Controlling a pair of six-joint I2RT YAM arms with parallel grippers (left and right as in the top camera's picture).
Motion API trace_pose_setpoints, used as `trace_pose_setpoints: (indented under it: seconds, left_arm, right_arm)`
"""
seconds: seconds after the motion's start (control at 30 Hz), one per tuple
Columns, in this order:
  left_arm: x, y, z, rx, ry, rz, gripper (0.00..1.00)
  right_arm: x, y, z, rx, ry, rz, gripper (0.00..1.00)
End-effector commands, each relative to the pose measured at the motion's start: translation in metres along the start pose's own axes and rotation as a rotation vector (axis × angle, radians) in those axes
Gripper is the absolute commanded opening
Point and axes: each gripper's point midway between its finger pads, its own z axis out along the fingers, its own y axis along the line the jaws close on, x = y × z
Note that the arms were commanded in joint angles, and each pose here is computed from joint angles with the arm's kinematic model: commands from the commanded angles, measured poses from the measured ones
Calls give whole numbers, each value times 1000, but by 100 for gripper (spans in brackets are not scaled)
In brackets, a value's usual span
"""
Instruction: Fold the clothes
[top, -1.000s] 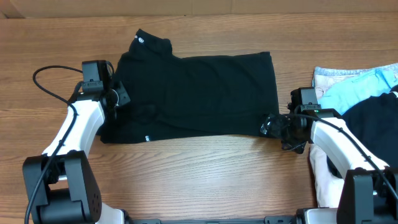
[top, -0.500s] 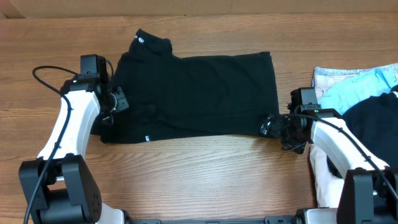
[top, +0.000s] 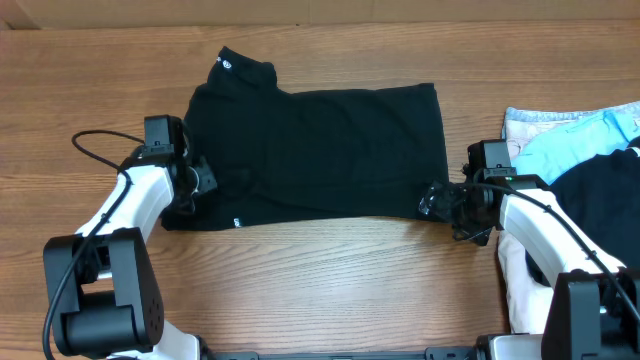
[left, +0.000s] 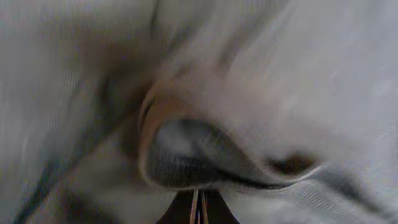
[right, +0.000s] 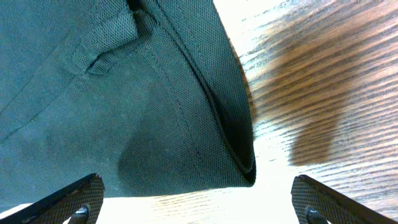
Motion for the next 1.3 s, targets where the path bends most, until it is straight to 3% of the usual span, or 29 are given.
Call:
trace_pose_setpoints:
  seconds: [0.0,0.13,0.2,0.37,0.53,0.73,0.87,1.0,1.27]
  left_arm:
    - [-21,-26,0,120,-80,36,4]
    - [-41,-77,-19,387,-124,56,4]
    - [-43,-90,-30,449,-100,65,4]
    - [-38,-83,-41,379,-26,117,4]
    - [-15,-55,-47,218,104,106,5]
    - [2,-27,-41,75,158,97,25]
    - [-2,-39,-40,96,130,128,21]
    - [1,-54,-33,59,106,218,4]
    - [52,-71,7,-20,258,313,4]
  right_arm:
    - [-5,1,0,3,-15,-7,100]
    - [-4,0,0,5,-11,-6,100]
    - [-3,-1,0,8,-5,-5,100]
    - [-2,-1,0,11,-2,-4,100]
    - [-2,-1,0,10,-2,-3,100]
    - [-2,-1,0,10,-2,-4,100]
    - [-3,0,0,7,-6,-3,100]
    - [-4,0,0,6,-9,-2,100]
    - [-3,0,0,7,-8,-2,100]
